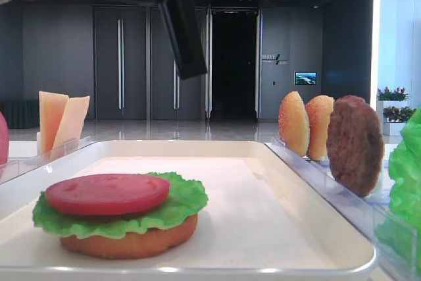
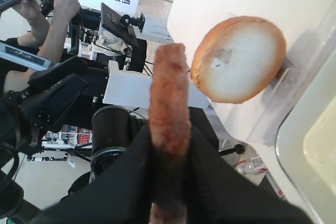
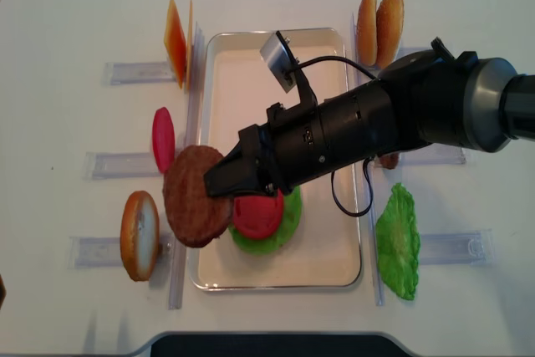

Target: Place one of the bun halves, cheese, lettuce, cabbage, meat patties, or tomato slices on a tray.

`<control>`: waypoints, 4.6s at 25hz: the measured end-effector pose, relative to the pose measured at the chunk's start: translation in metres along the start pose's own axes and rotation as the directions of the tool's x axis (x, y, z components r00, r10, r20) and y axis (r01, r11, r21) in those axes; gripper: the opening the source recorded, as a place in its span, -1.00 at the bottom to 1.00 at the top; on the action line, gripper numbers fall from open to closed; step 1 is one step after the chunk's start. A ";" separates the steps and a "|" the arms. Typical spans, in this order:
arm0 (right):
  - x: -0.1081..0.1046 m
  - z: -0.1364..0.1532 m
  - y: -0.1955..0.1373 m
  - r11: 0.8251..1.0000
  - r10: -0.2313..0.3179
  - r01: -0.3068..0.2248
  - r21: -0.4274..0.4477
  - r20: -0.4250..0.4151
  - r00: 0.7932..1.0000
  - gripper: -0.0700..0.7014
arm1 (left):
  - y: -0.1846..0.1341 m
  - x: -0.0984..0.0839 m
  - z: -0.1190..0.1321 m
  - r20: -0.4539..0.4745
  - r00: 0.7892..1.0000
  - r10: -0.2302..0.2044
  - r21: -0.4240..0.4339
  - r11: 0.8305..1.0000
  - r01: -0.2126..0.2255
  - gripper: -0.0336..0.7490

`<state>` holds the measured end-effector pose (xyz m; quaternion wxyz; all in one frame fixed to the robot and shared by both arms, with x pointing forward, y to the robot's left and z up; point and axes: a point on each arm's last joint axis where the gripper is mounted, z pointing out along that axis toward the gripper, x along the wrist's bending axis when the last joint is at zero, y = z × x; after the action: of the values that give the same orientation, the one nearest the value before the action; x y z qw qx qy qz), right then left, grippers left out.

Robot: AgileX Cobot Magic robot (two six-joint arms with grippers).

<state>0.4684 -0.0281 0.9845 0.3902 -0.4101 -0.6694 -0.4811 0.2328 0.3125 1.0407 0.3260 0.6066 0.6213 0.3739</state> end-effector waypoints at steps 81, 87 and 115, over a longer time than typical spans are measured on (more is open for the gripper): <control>-0.071 -0.041 0.007 0.986 -0.167 0.163 0.042 0.376 0.912 0.27 | 0.000 0.000 0.000 0.000 1.000 0.000 0.000 1.000 0.000 0.08; -0.046 -0.060 0.013 0.962 -0.261 0.268 0.059 0.499 0.826 0.27 | 0.000 0.000 0.000 0.000 1.000 0.000 0.000 1.000 0.000 0.08; 0.128 -0.292 -0.126 0.886 0.263 0.395 -0.241 0.965 -0.002 -0.03 | 0.000 0.000 0.000 0.000 1.000 0.000 0.000 1.000 0.000 0.08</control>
<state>0.3438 -0.3126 1.1287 -0.3320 -0.6709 -0.6301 -0.2066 0.2328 0.3125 1.0407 0.3260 0.6066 0.6213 0.3739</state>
